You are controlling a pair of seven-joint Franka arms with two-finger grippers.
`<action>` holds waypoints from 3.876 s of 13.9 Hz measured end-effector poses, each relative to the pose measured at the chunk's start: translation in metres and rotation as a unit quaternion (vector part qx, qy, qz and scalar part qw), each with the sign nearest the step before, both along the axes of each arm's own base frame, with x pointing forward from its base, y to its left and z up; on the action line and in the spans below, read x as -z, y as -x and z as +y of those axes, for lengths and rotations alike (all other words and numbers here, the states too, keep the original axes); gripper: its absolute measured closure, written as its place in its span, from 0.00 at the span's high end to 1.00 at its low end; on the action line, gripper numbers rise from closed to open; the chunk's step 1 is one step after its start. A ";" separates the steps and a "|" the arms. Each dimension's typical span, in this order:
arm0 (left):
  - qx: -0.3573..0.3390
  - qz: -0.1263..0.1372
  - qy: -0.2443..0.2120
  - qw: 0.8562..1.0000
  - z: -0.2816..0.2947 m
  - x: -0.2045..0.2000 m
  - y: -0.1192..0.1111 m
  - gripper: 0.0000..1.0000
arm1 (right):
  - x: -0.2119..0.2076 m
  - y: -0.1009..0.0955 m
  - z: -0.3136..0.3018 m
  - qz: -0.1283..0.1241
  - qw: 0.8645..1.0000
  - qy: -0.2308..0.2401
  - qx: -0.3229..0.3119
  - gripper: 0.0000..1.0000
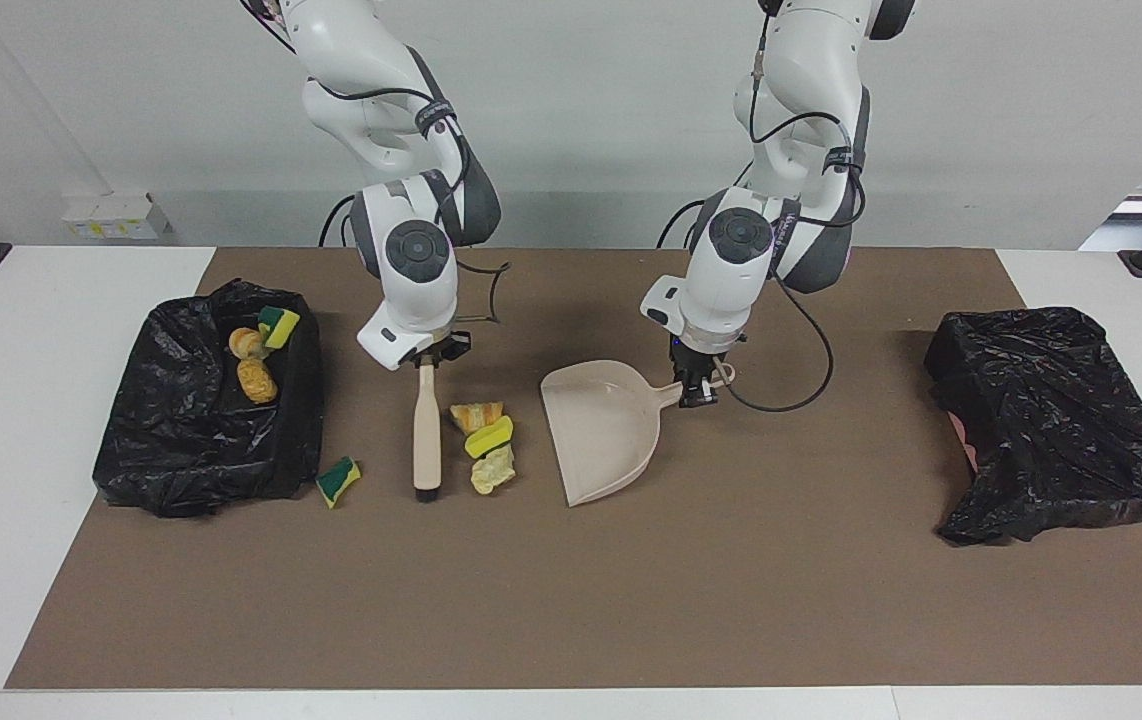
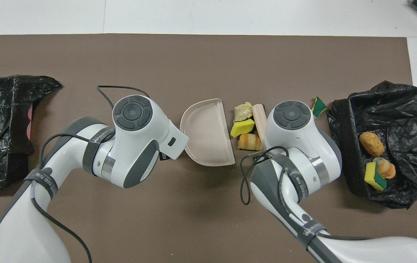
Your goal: Sweep and dump trash in bin
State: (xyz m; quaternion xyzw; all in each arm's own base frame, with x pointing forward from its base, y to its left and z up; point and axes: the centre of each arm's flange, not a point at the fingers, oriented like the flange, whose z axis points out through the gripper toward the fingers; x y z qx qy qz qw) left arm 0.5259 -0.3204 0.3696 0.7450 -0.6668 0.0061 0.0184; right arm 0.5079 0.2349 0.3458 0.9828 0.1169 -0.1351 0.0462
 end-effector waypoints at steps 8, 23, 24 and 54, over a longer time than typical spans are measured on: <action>-0.006 -0.011 0.005 1.000 0.008 -0.002 -0.007 0.33 | -0.032 0.001 0.034 0.006 0.998 -0.056 -0.029 0.26; 0.042 -0.024 0.156 0.987 0.138 0.001 -0.070 0.33 | -0.040 -0.064 -0.151 -0.080 0.972 0.131 0.177 0.26; 0.044 -0.023 0.156 0.987 0.135 0.002 -0.069 0.33 | -0.035 -0.065 -0.153 -0.082 0.970 0.141 0.181 0.26; 0.038 -0.010 0.022 0.999 0.157 0.015 -0.065 0.33 | -0.005 0.041 0.136 -0.010 0.988 -0.109 0.106 0.26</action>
